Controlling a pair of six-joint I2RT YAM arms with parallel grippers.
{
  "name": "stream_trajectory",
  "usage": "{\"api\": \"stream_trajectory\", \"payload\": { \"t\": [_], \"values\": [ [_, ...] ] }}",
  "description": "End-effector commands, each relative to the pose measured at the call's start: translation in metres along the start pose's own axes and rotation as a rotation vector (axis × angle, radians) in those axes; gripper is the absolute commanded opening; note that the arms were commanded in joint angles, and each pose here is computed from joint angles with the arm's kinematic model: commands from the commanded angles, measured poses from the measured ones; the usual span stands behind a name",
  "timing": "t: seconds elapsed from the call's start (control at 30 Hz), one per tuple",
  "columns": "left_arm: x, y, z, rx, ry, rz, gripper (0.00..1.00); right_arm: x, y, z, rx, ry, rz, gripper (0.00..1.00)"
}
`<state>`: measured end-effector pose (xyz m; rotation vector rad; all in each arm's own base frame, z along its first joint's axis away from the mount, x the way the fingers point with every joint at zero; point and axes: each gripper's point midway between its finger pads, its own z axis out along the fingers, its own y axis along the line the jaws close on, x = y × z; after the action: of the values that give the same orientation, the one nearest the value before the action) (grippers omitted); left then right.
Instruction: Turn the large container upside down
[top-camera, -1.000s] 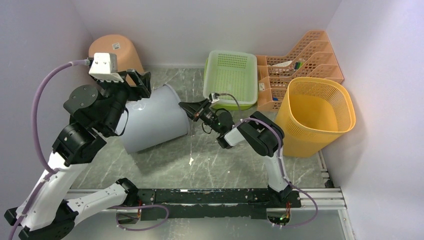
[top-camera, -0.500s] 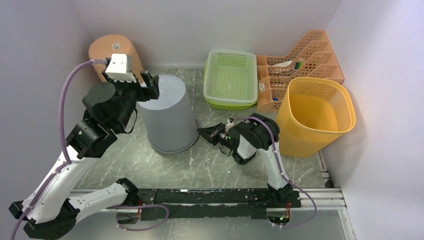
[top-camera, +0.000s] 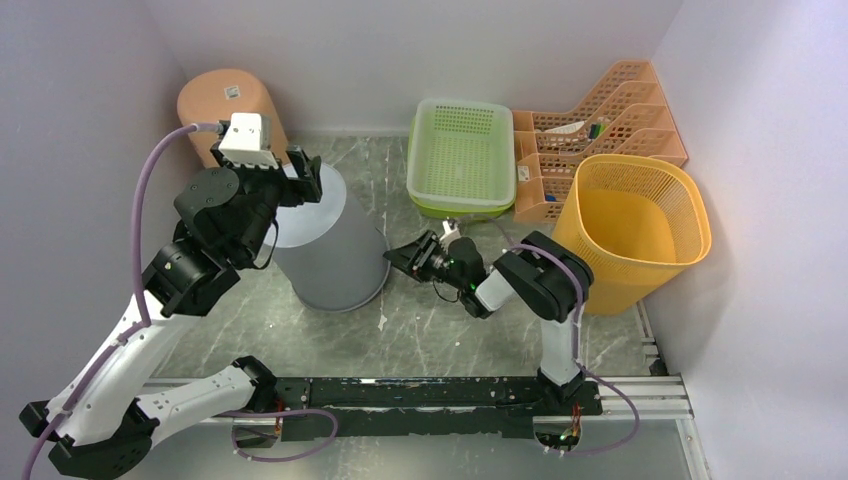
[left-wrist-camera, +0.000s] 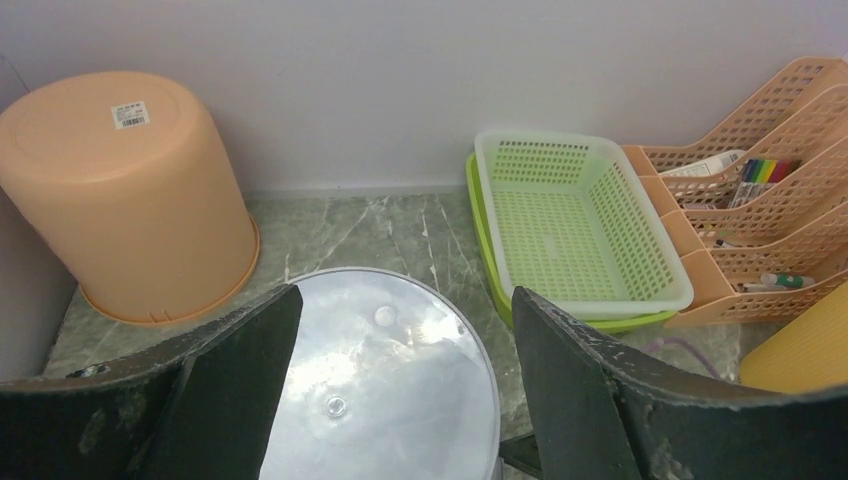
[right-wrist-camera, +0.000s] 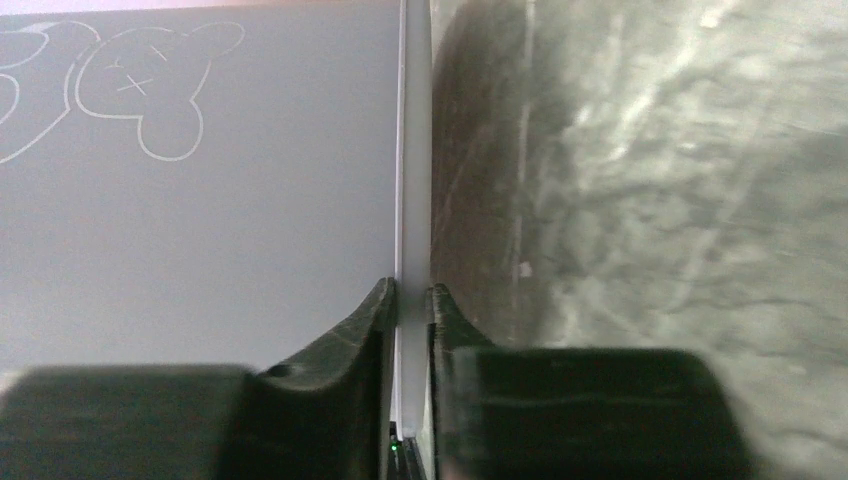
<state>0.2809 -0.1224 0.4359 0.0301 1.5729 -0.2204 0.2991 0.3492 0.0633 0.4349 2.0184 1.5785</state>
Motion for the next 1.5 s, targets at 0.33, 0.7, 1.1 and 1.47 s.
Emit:
{"api": "stream_trajectory", "payload": {
  "t": [0.33, 0.7, 1.1, 1.47],
  "values": [
    [0.004, 0.001, 0.0, -0.002, -0.011, -0.025, 0.89, -0.014, -0.045, -0.011, 0.534, 0.001, -0.386, 0.69],
    [0.021, -0.001, 0.005, -0.003, 0.031, -0.012, 0.89, 0.026, -0.01, -0.036, 0.721, 0.054, -0.758, 0.7],
    [0.029, -0.008, 0.007, 0.032, 0.039, -0.009, 0.89, 0.014, -0.01, 0.051, 0.731, 0.069, -1.018, 0.7],
    [0.037, -0.011, 0.007, 0.054, 0.043, -0.001, 0.89, 0.054, 0.015, 0.157, 0.459, 0.174, -1.042, 0.7]
  ]
}}
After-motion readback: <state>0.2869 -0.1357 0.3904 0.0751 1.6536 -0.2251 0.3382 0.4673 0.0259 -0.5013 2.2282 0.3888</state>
